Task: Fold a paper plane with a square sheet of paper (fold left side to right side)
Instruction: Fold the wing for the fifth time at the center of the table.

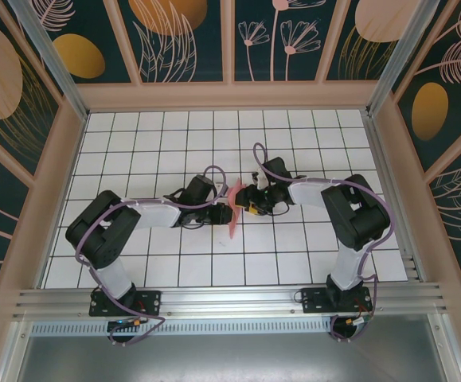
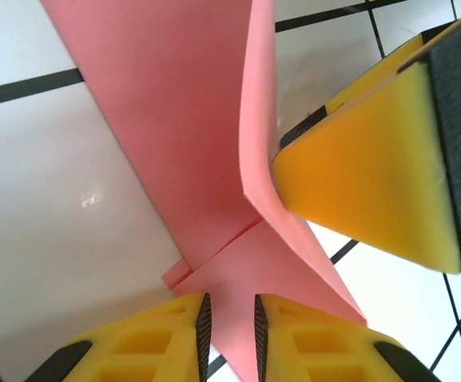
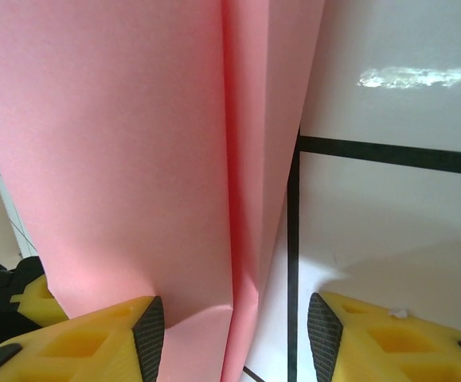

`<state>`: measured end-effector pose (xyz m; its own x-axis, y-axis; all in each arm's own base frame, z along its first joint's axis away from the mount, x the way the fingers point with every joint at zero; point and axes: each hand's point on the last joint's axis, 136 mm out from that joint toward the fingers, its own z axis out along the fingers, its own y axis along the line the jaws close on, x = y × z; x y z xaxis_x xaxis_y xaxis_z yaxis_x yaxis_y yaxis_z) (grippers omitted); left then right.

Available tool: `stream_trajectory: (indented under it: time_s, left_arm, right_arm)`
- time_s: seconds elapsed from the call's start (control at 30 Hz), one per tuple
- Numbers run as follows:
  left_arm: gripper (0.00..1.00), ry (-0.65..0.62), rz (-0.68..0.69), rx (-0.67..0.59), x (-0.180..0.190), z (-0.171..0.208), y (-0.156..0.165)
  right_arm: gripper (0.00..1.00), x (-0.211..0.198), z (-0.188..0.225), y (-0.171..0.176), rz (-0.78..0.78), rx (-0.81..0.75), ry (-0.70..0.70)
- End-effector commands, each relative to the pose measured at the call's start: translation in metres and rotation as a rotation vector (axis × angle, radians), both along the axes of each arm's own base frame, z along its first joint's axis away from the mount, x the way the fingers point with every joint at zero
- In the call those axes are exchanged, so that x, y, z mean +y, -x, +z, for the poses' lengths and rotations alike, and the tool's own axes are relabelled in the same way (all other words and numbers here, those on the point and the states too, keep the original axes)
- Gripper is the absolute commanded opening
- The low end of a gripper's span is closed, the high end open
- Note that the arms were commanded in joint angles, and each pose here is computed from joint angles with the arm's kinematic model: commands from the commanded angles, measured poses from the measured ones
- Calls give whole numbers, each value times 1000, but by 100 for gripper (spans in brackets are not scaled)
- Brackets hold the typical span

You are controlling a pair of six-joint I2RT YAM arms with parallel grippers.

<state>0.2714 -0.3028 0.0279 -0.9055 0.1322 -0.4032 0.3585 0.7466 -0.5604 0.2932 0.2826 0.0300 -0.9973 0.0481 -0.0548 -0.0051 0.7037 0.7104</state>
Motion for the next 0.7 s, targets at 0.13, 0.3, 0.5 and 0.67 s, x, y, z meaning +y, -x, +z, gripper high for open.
stream_trajectory:
  time_s: [0.13, 0.3, 0.5, 0.67]
  left_arm:
    - [33, -6, 32, -63, 11, 28, -8]
    - [47, 94, 75, -68, 18, 58, -20]
    - [51, 191, 98, 7, 12, 58, -37]
    - [49, 239, 71, 32, -3, 55, -45]
  right_arm:
    - [54, -8, -37, 3, -7, 15, 113]
    - [54, -7, -38, 3, -7, 16, 112]
    - [54, -7, -37, 2, -5, 12, 111]
    - [54, -7, -38, 2, -1, 13, 114]
